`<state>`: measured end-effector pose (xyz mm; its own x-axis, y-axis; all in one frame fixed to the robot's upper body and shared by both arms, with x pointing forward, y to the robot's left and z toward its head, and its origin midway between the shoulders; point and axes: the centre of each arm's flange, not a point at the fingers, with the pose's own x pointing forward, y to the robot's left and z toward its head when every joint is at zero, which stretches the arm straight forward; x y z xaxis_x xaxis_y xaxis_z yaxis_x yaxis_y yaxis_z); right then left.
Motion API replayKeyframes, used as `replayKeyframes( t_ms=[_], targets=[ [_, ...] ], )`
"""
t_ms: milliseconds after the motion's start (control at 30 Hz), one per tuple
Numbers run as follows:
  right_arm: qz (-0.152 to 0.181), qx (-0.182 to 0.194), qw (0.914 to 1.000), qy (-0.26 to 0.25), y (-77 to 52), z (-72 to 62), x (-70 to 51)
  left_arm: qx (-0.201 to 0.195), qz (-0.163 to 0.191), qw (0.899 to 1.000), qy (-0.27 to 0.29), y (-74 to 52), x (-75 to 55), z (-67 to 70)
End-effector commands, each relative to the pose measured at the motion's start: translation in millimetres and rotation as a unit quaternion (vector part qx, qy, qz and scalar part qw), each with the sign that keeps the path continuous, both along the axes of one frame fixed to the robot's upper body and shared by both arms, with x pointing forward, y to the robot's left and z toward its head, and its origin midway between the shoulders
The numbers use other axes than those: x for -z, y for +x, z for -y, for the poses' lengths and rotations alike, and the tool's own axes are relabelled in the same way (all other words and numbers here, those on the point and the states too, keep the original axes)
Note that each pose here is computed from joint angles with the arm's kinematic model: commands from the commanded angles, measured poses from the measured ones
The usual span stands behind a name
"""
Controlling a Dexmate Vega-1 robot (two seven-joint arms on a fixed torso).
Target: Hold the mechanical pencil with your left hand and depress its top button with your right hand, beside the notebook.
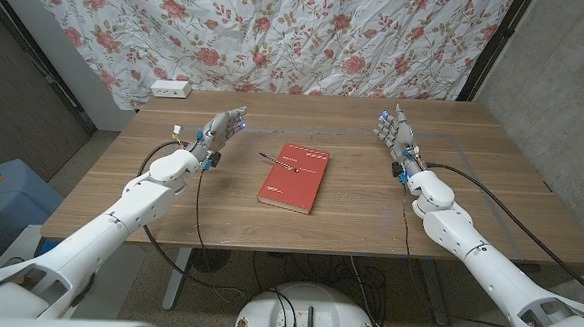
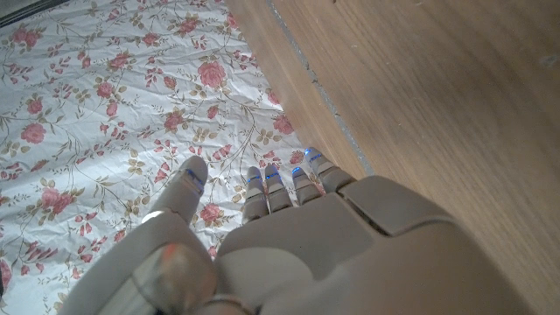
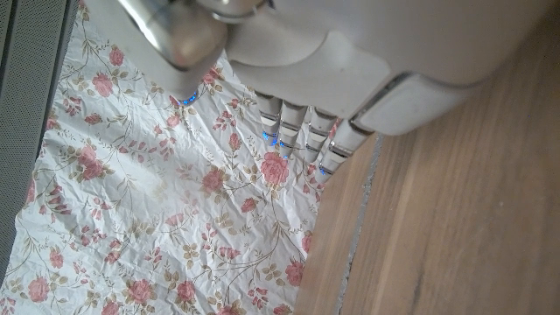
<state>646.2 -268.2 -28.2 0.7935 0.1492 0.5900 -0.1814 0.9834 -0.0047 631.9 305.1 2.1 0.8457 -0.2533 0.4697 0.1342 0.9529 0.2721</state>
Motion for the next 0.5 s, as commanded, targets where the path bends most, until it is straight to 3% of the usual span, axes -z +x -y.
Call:
replayKeyframes(
  t_ms=[33,233,500],
  targets=[
    [0.004,0.0,0.9999,0.009,-2.9,7.2,3.7,-0.04,0.005,0.995,0.091,-19.2,-14.8,10.9],
    [0.003,-0.002,0.9999,0.013,-1.6,11.4,7.0,-0.052,0.015,0.986,0.158,-28.8,-22.4,16.5],
    [0.005,0.0,0.9999,0.015,-4.2,13.7,6.9,-0.052,0.029,0.975,0.216,-38.7,-29.4,13.9]
  ],
)
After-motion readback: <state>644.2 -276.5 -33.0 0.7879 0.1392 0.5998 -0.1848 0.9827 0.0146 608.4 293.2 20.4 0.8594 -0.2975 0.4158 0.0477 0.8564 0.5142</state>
